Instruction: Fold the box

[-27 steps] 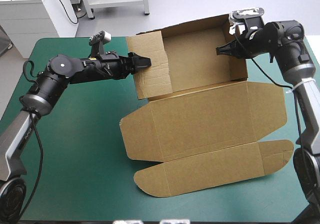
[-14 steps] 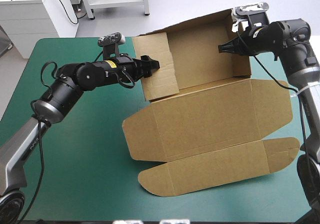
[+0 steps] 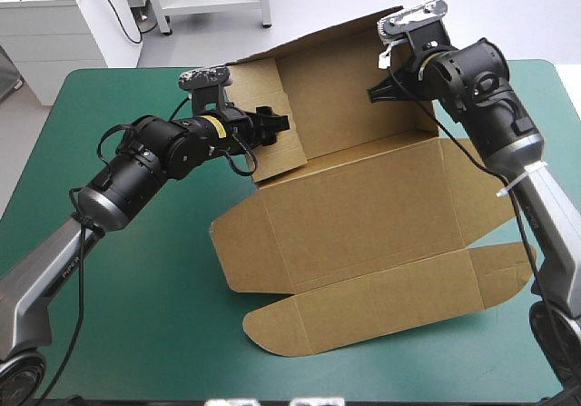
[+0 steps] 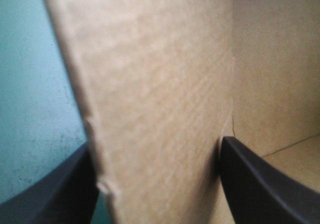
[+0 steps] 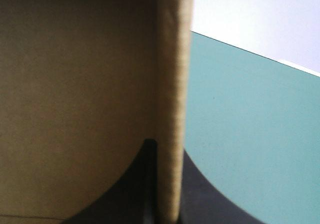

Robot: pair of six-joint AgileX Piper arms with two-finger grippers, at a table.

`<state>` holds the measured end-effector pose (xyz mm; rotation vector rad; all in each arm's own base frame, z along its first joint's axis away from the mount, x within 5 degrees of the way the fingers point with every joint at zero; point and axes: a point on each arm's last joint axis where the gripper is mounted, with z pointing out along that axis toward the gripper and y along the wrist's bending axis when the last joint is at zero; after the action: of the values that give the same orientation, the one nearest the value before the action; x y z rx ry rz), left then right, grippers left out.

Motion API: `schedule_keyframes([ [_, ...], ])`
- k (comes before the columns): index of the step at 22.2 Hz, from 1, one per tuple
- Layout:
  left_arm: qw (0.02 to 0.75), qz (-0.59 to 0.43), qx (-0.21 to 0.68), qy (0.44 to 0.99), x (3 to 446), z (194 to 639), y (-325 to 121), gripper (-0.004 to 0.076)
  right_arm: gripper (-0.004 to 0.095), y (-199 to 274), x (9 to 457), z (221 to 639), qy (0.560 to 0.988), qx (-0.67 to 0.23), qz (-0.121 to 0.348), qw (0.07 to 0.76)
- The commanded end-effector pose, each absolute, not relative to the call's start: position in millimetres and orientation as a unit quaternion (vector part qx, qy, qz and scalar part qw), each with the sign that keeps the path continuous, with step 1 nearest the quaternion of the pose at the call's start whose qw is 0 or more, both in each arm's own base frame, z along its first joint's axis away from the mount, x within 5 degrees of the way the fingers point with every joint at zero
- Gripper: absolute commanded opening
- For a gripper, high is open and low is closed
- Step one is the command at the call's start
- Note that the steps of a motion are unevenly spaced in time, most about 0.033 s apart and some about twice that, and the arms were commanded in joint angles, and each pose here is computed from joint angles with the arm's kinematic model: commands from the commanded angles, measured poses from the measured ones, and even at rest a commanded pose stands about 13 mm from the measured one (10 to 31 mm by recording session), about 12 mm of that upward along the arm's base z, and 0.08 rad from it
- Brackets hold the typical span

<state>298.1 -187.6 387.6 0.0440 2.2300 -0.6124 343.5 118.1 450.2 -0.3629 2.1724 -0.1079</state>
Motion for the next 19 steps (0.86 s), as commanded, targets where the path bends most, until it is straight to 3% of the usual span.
schedule_keyframes([
  [1,0.468,-0.289,0.015,0.835,290.8,423.4,-186.9,0.0292,-0.0013,110.9,325.4,484.0,0.848,-0.138,-0.049,0.509],
  [3,0.463,-0.290,0.018,0.837,288.2,423.2,-189.1,-0.0008,-0.0013,109.2,324.7,481.0,0.857,-0.131,-0.055,0.494],
  [7,0.492,-0.277,-0.001,0.826,284.1,426.8,-196.9,-0.0008,-0.0014,106.9,323.8,478.4,0.868,-0.105,-0.054,0.483],
  [13,0.474,-0.225,-0.003,0.851,283.1,422.6,-189.5,-0.0008,-0.0015,105.6,322.3,473.8,0.883,-0.067,-0.038,0.462],
  [19,0.463,-0.184,0.011,0.867,291.5,433.8,-191.9,-0.0008,-0.0015,102.8,333.1,448.4,0.922,-0.053,-0.023,0.382],
])
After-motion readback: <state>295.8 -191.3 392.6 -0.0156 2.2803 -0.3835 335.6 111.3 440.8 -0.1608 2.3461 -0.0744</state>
